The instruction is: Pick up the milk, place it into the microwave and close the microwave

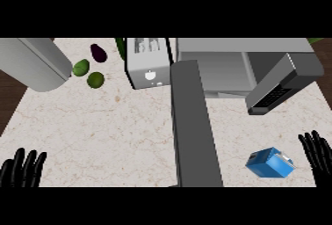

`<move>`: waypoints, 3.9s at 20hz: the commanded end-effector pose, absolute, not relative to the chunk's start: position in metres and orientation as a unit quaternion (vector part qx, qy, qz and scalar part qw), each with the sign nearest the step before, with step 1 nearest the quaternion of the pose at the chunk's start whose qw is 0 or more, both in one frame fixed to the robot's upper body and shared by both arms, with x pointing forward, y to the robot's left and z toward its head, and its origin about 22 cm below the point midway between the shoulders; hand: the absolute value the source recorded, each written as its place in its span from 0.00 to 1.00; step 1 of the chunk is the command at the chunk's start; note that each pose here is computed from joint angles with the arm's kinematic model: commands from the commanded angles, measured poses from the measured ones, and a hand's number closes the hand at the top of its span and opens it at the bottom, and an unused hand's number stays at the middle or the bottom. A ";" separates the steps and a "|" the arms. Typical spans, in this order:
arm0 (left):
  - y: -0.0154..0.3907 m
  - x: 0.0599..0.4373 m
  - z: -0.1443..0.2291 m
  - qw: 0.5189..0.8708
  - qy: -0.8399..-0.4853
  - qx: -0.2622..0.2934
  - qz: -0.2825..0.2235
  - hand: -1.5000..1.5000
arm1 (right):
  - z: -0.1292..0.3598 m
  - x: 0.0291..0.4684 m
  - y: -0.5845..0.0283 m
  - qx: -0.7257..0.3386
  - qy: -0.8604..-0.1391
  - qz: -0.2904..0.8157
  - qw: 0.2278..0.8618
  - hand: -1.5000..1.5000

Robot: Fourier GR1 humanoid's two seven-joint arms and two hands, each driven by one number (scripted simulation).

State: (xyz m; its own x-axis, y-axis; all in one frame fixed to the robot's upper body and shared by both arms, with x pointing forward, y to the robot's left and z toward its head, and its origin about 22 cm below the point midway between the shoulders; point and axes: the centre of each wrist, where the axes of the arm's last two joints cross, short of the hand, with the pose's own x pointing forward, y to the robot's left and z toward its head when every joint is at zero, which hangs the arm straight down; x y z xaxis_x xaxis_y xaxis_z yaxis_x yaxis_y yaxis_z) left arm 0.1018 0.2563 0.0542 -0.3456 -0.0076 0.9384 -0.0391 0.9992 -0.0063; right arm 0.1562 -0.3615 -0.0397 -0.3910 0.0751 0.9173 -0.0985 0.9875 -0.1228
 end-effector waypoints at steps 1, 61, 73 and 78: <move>0.269 0.106 0.056 0.568 -0.823 0.020 0.015 0.00 | -0.049 0.163 -0.384 0.047 -0.842 0.090 0.530 0.00; 0.284 0.104 0.057 0.569 -0.822 0.023 0.024 0.00 | -0.117 0.276 -0.318 0.117 -0.791 -0.061 0.598 1.00; 0.285 0.087 0.032 0.579 -0.814 0.023 0.033 0.00 | -0.075 0.251 -0.265 0.143 -0.795 0.016 0.589 1.00; 0.289 0.072 0.043 0.572 -0.819 0.020 0.037 0.00 | -0.043 0.223 -0.238 0.138 -0.791 -0.002 0.596 1.00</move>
